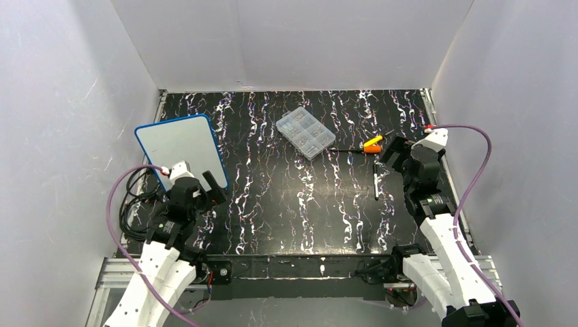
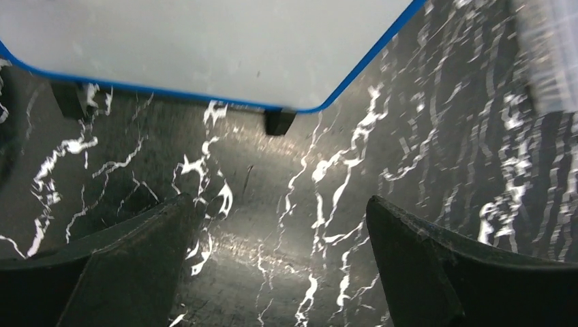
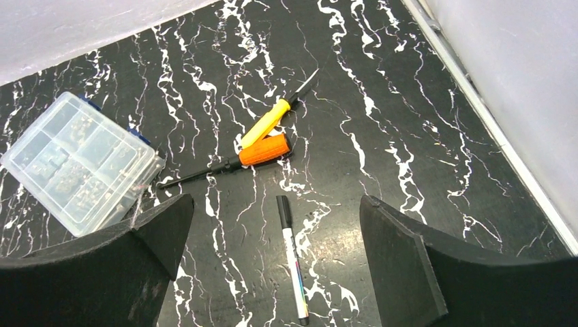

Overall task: Write a sentence on the whiteboard
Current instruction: Move the whiteboard stand to the center of the board.

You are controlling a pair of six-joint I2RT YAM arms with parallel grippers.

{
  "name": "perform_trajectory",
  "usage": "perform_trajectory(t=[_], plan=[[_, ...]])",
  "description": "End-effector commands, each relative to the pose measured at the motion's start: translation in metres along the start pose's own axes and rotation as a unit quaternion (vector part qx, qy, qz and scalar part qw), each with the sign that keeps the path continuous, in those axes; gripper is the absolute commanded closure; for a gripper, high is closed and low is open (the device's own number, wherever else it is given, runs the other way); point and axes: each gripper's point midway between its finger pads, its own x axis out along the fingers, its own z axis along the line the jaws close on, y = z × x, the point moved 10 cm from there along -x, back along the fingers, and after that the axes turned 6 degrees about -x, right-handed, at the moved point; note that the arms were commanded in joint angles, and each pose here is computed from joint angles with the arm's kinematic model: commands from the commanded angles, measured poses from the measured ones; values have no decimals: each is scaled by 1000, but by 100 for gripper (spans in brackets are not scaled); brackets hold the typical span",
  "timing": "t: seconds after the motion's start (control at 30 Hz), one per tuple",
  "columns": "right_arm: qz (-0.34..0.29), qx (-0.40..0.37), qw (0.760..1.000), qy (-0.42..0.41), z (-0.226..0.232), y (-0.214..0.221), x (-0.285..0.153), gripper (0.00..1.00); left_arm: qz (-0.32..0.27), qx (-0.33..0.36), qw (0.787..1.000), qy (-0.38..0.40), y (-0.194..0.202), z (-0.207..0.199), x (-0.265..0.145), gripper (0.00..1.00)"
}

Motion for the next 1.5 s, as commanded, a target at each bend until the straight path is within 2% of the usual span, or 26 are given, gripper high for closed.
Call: perform_trajectory(t=[0.0,0.07,0.17,0.3,0.5,0.6,0.93,1.47], plan=[[-28,21,999,-16,4,-12,-1,0,22,-10,999,-31,17,4,19,6],[-26,20,999,-18,4,-13,-2,0,21,-5,999,-37,20,4,29,10],[-28,23,999,-19,4,-13,-3,0,20,-3,999,-30,25,0,43,24],[-32,27,999,-22,3,-11,-5,0,18,0,999,-47,31,-1,60,36],[-32,28,999,-22,3,-11,-6,0,-7,20,998,-57,36,-12,78,44],[-34,28,999,-20,3,-11,-6,0,-14,22,998,-65,40,-10,84,50],[-32,29,999,-20,3,-9,-5,0,-43,7,995,-85,54,-3,98,60],[-30,31,999,-24,4,-9,-4,0,-44,26,993,-110,54,-8,110,67]])
